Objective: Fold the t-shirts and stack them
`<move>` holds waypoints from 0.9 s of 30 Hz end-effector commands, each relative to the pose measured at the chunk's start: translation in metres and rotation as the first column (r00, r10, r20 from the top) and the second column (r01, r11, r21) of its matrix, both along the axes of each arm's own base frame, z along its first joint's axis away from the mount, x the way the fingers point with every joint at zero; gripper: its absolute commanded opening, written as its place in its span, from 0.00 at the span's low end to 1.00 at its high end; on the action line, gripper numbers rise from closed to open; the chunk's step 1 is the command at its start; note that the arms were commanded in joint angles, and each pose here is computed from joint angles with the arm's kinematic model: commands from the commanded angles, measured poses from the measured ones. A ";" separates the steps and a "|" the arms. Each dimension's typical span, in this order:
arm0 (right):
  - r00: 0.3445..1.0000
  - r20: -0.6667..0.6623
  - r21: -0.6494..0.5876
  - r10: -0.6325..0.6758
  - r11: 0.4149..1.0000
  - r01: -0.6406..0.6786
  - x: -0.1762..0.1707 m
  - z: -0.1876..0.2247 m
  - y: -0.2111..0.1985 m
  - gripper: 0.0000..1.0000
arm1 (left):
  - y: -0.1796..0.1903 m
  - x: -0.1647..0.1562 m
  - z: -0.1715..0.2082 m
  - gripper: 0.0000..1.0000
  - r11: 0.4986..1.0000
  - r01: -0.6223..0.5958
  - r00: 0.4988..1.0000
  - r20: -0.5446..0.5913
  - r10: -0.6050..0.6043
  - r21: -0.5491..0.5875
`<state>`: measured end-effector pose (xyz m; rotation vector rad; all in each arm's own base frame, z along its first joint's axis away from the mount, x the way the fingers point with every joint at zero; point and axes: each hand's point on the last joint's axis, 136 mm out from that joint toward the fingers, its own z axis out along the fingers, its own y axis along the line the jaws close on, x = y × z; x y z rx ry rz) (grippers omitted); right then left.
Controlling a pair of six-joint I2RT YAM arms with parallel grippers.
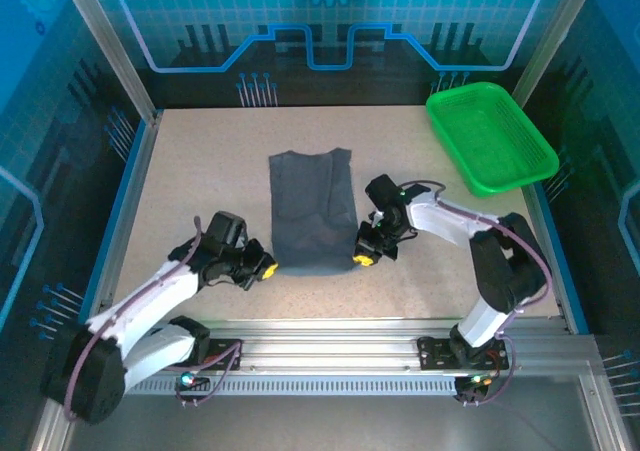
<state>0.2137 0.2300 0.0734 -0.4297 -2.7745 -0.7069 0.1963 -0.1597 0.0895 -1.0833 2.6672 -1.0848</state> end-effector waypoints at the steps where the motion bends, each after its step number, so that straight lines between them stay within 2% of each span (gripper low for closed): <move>1: 0.999 -0.040 0.056 0.000 0.998 0.002 -0.030 0.035 -0.002 0.00 | 0.002 -0.025 0.022 0.00 0.999 0.015 1.000 -0.014 -0.015 -0.034; 3: 0.999 -0.042 0.097 -0.019 0.995 0.023 -0.032 0.051 0.000 0.00 | 0.001 -0.027 0.035 0.00 0.998 0.003 1.000 0.007 -0.003 -0.062; 7: 0.999 -0.021 0.170 -0.040 0.985 0.043 -0.018 0.087 0.008 0.00 | -0.009 -0.010 0.066 0.00 0.988 -0.028 0.997 0.065 0.038 -0.150; 12: 0.993 -0.019 0.195 -0.120 0.973 0.121 0.027 0.117 0.004 0.00 | -0.004 0.046 0.098 0.00 0.969 -0.130 0.976 0.143 0.163 -0.211; 15: 0.981 -0.012 0.211 -0.193 0.959 0.191 0.068 0.117 0.002 0.00 | 0.003 0.093 0.103 0.00 0.954 -0.187 0.960 0.162 0.228 -0.235; 18: 0.970 -0.018 0.207 -0.244 0.948 0.243 0.116 0.110 0.000 0.00 | 0.009 0.145 0.106 0.00 0.956 -0.204 0.954 0.179 0.242 -0.209; 20: 0.963 0.006 0.214 -0.269 0.941 0.262 0.159 0.104 0.002 0.00 | 0.019 0.177 0.095 0.00 0.963 -0.225 0.956 0.158 0.247 -0.145; 24: 0.954 0.006 0.197 -0.299 0.936 0.292 0.237 0.080 0.004 0.00 | 0.033 0.238 0.064 0.00 0.962 -0.256 0.954 0.135 0.268 -0.100; 25: 0.952 0.012 0.194 -0.306 0.935 0.298 0.257 0.075 0.005 0.03 | 0.034 0.253 0.057 0.00 0.964 -0.250 0.956 0.133 0.261 -0.094; 26: 0.951 0.015 0.204 -0.309 0.932 0.300 0.273 0.068 0.007 0.18 | 0.035 0.264 0.046 0.03 0.966 -0.245 0.962 0.105 0.252 -0.079; 27: 0.950 0.019 0.219 -0.311 0.929 0.299 0.284 0.063 0.009 0.33 | 0.037 0.270 0.038 0.11 0.967 -0.247 0.965 0.078 0.251 -0.061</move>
